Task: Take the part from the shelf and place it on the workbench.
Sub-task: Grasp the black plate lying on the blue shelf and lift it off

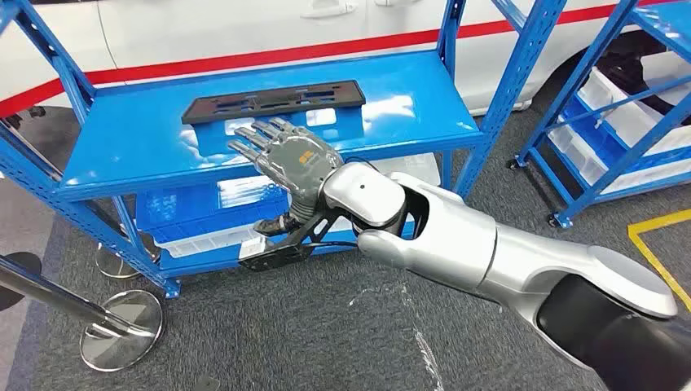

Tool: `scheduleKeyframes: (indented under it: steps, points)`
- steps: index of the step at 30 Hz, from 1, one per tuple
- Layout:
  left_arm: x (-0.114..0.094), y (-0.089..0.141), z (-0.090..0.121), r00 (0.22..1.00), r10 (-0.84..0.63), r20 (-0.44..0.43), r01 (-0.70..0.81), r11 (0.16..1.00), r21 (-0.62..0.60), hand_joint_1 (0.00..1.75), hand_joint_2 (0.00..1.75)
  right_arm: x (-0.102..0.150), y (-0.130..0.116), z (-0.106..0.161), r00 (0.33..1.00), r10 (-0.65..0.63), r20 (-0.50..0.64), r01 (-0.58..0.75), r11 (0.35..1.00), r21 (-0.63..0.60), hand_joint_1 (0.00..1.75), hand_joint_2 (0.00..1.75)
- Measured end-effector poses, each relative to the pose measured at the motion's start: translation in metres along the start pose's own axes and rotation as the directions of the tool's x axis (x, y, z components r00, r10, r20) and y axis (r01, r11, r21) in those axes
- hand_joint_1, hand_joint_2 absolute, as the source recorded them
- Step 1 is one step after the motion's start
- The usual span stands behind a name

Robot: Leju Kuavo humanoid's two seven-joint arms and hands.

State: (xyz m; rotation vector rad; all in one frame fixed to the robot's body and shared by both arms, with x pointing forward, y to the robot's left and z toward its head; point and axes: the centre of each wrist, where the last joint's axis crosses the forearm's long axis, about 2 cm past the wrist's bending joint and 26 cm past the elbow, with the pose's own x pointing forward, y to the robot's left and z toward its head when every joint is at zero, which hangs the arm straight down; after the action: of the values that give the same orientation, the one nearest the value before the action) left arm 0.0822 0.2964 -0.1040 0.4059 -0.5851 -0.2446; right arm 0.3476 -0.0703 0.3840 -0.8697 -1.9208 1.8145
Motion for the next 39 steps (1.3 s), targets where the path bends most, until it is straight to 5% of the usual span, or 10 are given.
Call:
scheduleKeyframes:
  steps: [27, 30, 31, 34, 39]
  points:
    - [-0.0028, -0.0017, 0.0023, 1.0, 0.01, -0.028, -0.009, 0.999, 0.042, 0.0, 0.0, -0.0026, 0.0076, 0.0082, 0.997, 0.08, 0.001, -0.08, 0.996, 0.044, 0.0, 0.0]
    - [-0.0008, -0.0005, 0.001, 1.0, 0.011, -0.024, -0.009, 0.999, 0.046, 0.0, 0.0, -0.0031, 0.0075, 0.0084, 0.997, 0.082, 0.0, -0.082, 0.996, 0.045, 0.0, 1.31]
    - [0.0, -0.0004, 0.0006, 1.0, 0.011, -0.023, -0.01, 0.999, 0.046, 0.0, 0.0, -0.003, 0.0074, 0.0084, 0.997, 0.083, 0.001, -0.083, 0.996, 0.045, 0.0, 1.31]
    - [0.0, -0.0009, 0.0008, 1.0, 0.011, -0.022, -0.01, 0.999, 0.045, 0.0, 0.0, -0.0029, 0.005, 0.0084, 0.996, 0.087, 0.004, -0.087, 0.995, 0.038, 0.0, 0.0]
    - [0.0019, -0.0008, 0.0001, 1.0, 0.014, -0.019, -0.013, 0.999, 0.047, 0.0, 0.0, -0.0024, 0.0066, 0.009, 0.996, 0.086, 0.009, -0.087, 0.995, 0.041, 0.0, 0.0]
